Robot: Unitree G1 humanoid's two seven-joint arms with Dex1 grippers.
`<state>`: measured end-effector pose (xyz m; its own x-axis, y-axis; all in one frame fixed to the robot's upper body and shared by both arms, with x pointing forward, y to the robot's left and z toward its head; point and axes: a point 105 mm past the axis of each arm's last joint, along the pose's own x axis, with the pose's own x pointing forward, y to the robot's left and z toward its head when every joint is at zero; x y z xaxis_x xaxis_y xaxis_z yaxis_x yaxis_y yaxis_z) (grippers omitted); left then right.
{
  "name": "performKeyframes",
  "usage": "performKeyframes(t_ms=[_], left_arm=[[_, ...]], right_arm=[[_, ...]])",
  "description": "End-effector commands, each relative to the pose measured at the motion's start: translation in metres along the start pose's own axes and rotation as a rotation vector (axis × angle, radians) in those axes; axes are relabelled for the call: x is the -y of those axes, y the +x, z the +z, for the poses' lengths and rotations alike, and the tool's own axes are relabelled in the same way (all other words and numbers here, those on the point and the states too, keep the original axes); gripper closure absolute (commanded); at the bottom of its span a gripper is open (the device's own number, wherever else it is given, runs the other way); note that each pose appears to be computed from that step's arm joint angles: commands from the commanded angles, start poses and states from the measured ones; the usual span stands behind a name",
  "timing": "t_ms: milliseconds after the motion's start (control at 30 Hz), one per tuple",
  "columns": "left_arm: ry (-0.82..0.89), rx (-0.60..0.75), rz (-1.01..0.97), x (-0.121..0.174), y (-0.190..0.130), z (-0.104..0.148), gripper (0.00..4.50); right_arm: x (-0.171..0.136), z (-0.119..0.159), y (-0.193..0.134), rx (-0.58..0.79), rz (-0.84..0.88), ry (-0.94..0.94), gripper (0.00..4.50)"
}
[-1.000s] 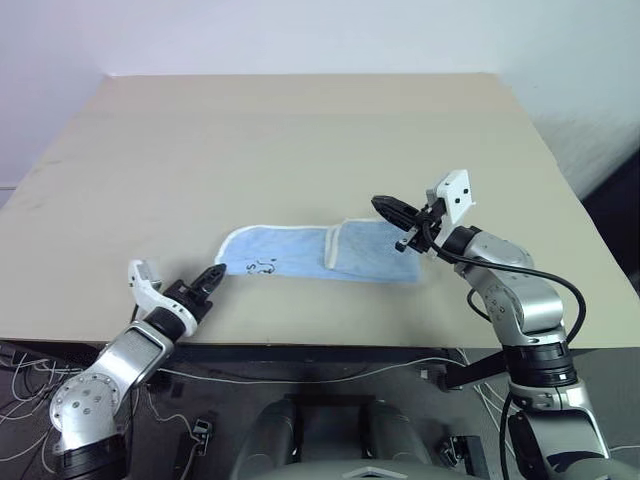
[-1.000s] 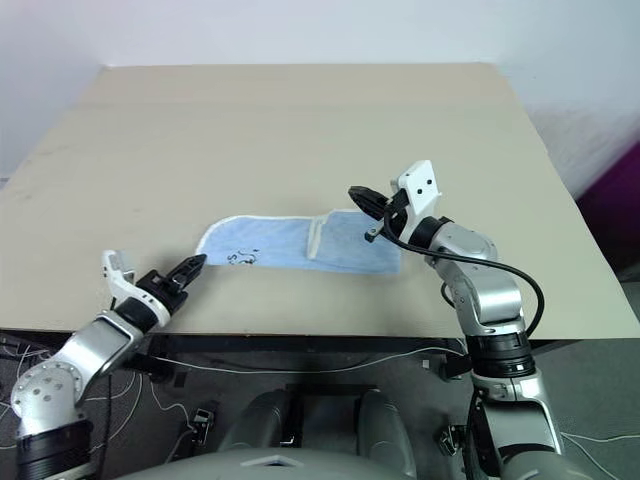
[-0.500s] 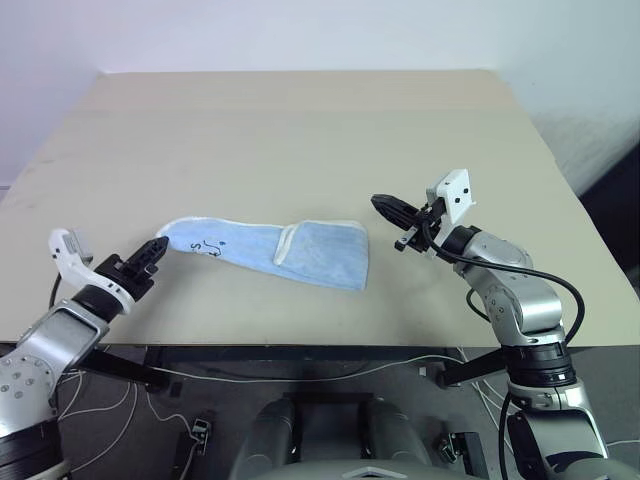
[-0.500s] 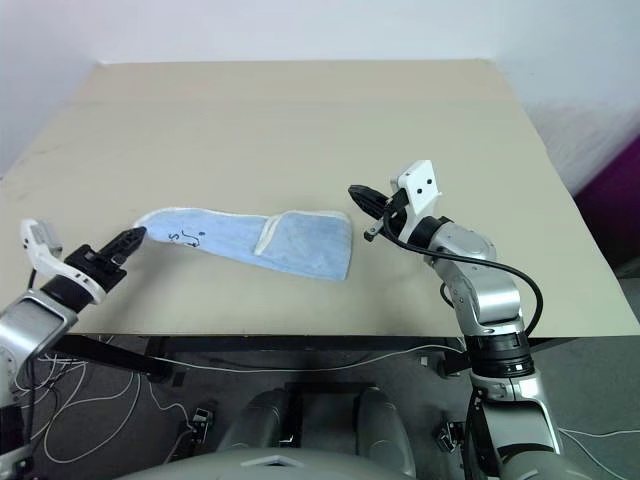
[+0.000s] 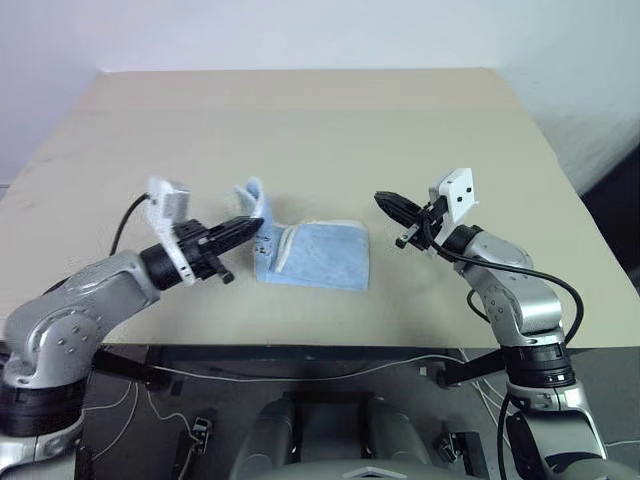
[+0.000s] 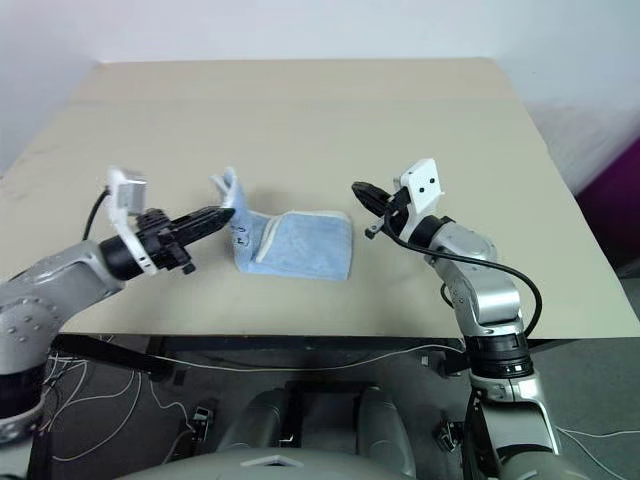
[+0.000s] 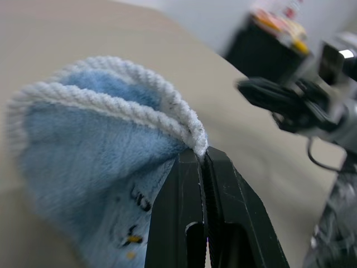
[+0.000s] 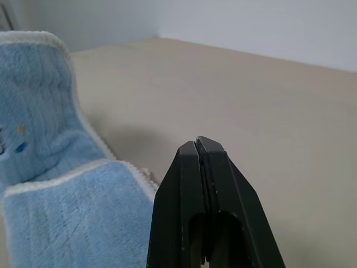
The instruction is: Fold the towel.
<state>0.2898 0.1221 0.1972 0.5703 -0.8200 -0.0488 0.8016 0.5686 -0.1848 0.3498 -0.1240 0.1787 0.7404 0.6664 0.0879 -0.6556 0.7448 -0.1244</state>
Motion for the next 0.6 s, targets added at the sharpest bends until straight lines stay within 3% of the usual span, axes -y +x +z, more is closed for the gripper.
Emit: performKeyframes(t_ms=[33, 300, 600], left_arm=[[0.074, -0.100, -0.060, 0.011, 0.022, -0.014, 4.49], [0.154, -0.270, -0.134, 0.013, 0.060, -0.053, 4.49], [0.089, -0.194, -0.193, 0.019, 0.067, -0.045, 4.49]], right_arm=[[0.013, 0.012, -0.006, 0.043, -0.062, -0.036, 4.50], [0.025, 0.013, -0.011, 0.047, -0.123, -0.049, 4.50], [0.026, 0.011, -0.016, 0.042, -0.140, -0.053, 4.50]])
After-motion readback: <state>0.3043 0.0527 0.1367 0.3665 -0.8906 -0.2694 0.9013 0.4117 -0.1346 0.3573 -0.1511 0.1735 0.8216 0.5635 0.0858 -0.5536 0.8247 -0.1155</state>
